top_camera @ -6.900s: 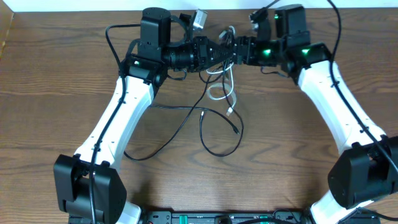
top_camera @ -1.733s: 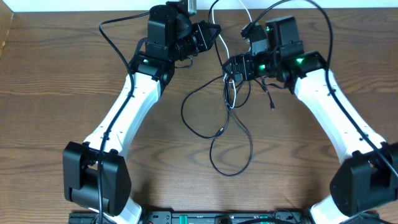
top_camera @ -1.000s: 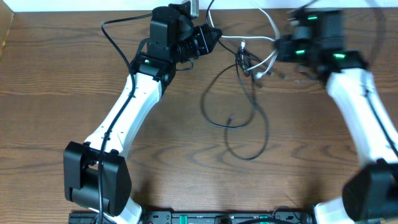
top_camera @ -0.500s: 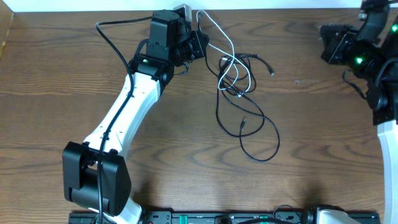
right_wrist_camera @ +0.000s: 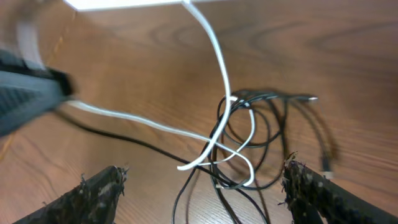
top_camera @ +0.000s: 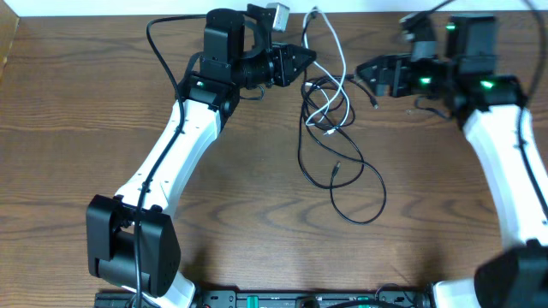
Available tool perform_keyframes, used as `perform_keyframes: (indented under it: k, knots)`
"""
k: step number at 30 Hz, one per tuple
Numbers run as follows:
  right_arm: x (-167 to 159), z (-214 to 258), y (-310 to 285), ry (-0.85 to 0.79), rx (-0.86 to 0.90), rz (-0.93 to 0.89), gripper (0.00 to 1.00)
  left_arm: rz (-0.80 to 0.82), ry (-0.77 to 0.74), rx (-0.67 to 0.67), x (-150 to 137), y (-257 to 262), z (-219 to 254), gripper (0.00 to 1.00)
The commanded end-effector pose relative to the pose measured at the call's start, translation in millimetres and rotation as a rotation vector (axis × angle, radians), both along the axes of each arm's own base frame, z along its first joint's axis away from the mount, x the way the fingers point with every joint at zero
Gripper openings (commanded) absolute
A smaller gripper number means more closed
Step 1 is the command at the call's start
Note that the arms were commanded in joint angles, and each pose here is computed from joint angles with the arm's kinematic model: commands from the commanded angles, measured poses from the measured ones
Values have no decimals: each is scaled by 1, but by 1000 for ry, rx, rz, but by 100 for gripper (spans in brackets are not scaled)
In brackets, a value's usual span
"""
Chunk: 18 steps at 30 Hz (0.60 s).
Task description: Untangle cables
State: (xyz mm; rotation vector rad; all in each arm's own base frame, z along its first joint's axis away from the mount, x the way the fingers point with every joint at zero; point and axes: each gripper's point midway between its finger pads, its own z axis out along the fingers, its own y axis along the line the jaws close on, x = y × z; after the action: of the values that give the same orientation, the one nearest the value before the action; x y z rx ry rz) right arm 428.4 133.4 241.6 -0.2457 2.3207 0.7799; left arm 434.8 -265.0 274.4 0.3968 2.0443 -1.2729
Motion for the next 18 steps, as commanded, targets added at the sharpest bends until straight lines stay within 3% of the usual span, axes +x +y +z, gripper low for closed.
perform_keyframes:
  k: [1,8,12,18]
  knots:
    - [8,-25,14,28,-5,52,79,-121,17,-82,-24,-7,22,7]
    - [26,-61,38,91,56,80,81,-99,105,-117,-24,-8,24,7]
    - [36,-86,33,167,28,-37,80,-92,134,-128,-24,-8,24,7]
    - [48,-106,48,190,52,-66,79,-92,135,-128,-24,-8,23,7]
